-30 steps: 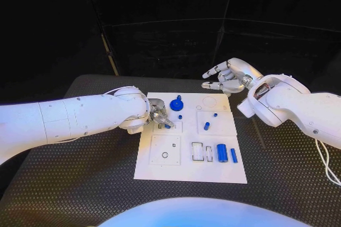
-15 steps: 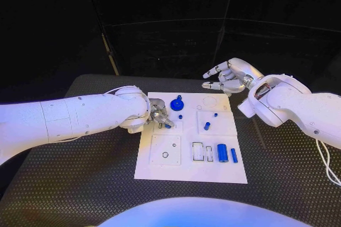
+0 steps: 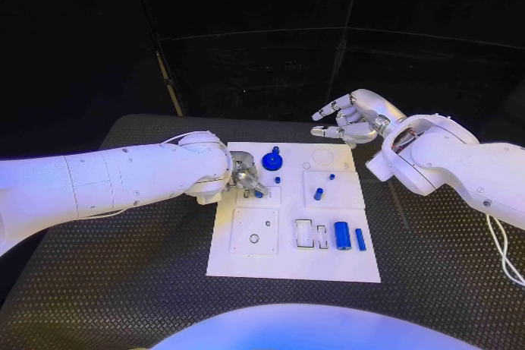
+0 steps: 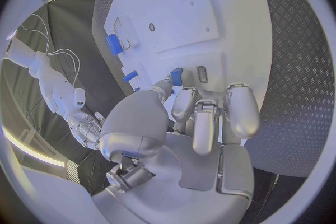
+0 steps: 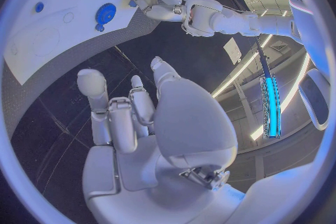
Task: Assemble the parts on the task board
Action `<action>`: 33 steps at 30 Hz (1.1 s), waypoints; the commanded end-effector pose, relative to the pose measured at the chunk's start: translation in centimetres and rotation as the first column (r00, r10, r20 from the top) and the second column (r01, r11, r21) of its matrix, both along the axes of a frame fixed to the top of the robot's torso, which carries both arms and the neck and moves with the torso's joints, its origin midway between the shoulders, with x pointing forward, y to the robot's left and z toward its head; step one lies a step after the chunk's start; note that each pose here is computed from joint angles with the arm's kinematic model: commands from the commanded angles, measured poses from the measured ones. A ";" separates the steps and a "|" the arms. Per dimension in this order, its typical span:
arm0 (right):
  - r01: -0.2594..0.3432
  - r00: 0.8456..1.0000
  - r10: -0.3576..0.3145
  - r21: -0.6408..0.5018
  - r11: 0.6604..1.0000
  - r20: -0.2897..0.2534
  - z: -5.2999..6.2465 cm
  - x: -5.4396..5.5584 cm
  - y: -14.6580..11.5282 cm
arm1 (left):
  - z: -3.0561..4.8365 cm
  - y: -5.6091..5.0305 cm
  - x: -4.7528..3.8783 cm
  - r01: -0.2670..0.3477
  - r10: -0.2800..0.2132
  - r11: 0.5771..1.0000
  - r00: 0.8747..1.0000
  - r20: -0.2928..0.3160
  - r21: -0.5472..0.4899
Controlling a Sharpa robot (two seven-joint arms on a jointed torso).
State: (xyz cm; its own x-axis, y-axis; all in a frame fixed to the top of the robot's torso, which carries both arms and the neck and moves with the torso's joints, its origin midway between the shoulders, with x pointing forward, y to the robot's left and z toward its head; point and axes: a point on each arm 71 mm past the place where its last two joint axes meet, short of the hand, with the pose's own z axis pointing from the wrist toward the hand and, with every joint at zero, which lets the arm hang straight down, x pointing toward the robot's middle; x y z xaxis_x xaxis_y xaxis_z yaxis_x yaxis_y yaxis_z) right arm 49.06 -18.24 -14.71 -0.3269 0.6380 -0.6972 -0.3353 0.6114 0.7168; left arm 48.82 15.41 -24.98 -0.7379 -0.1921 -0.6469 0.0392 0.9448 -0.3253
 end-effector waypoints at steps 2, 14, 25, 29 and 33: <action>-0.008 1.000 0.008 0.004 1.000 0.004 0.1 0.0 0.1 | -0.45 0.0 -0.22 0.014 -0.013 1.000 1.000 -0.023 0.027; -0.009 1.000 0.009 0.004 1.000 0.003 0.1 0.0 0.2 | -0.47 -0.2 0.03 0.011 -0.010 1.000 1.000 -0.020 0.029; -0.011 1.000 0.011 0.002 1.000 0.001 0.1 -0.1 0.1 | -0.54 -0.2 0.22 0.013 -0.012 0.999 1.000 -0.025 0.037; -0.012 1.000 0.012 0.002 1.000 0.000 0.1 0.0 0.1 | -0.58 -0.2 0.23 0.016 -0.014 0.999 0.999 -0.031 0.041; -0.012 1.000 0.012 0.001 1.000 0.000 0.1 0.0 0.1 | -0.60 -0.2 0.24 0.016 -0.015 0.999 0.999 -0.033 0.042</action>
State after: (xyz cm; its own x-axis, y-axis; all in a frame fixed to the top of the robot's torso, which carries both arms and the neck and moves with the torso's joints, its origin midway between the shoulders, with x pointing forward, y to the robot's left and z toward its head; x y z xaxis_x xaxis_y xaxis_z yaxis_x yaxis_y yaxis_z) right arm 49.05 -18.22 -14.72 -0.3289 0.6370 -0.6971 -0.3354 0.6113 0.7168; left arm 49.19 15.15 -25.35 -0.7482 -0.1750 -0.6400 0.0408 0.9506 -0.3076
